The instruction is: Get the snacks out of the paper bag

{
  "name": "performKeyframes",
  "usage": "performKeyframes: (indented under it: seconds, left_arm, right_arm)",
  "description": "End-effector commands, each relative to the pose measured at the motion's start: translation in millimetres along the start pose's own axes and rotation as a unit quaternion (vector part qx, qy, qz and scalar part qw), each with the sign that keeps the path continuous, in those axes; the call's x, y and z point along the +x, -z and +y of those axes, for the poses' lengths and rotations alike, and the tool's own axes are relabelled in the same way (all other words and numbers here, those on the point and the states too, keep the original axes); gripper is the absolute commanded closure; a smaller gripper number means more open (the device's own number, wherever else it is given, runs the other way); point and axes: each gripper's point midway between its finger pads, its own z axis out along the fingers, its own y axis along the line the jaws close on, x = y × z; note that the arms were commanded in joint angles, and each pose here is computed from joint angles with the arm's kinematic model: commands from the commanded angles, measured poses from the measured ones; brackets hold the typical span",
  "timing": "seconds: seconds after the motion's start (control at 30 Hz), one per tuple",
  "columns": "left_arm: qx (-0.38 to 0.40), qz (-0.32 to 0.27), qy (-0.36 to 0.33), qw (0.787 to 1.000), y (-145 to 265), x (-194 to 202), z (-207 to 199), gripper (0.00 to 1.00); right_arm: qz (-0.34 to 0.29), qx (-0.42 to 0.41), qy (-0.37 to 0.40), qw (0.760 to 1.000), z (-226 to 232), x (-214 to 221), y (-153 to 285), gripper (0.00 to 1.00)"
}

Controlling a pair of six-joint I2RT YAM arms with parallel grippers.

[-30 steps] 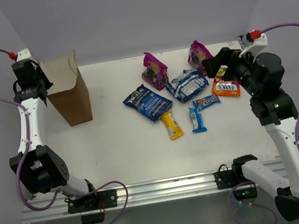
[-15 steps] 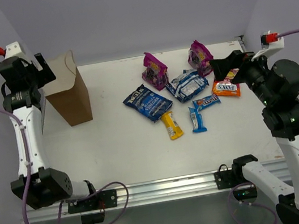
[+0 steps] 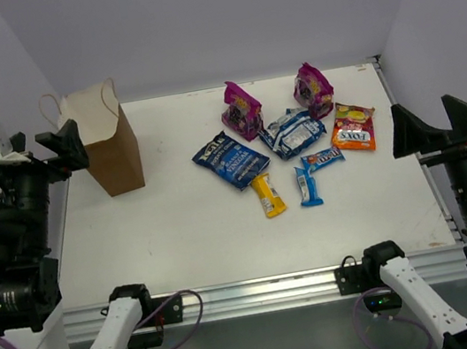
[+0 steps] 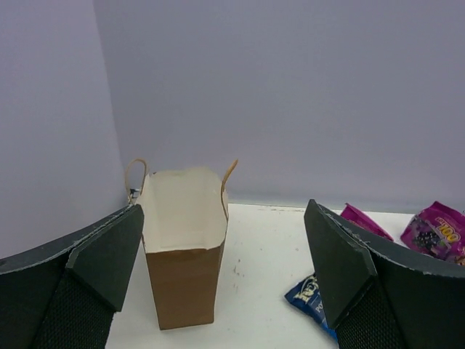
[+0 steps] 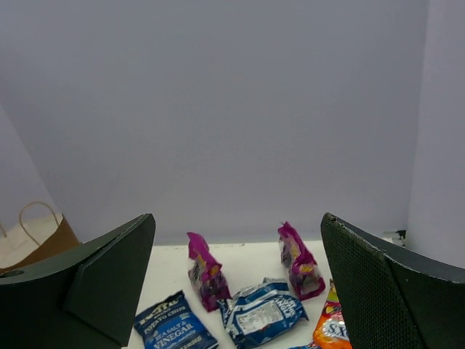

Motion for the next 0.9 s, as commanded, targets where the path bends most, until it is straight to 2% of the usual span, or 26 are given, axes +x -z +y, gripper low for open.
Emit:
performKeyframes:
  seconds: [0.0, 0.23, 0.87]
  left_arm:
    - [-0.013, 0.026, -0.025, 0.999, 15, 14, 6, 0.0]
    - [-0.048, -0.023, -0.019, 0.998, 55, -8, 23, 0.0]
    - [-0.026, -0.001, -0.029, 0.999, 39, 19, 14, 0.0]
  right_arm:
    - [-0.033, 0.043, 0.034, 0.998, -20, -11, 15, 0.01]
    - [-0.07, 0.062, 0.042, 0.995, -31, -20, 39, 0.01]
    - [-0.069, 0.068, 0.033, 0.995, -34, -9, 35, 0.01]
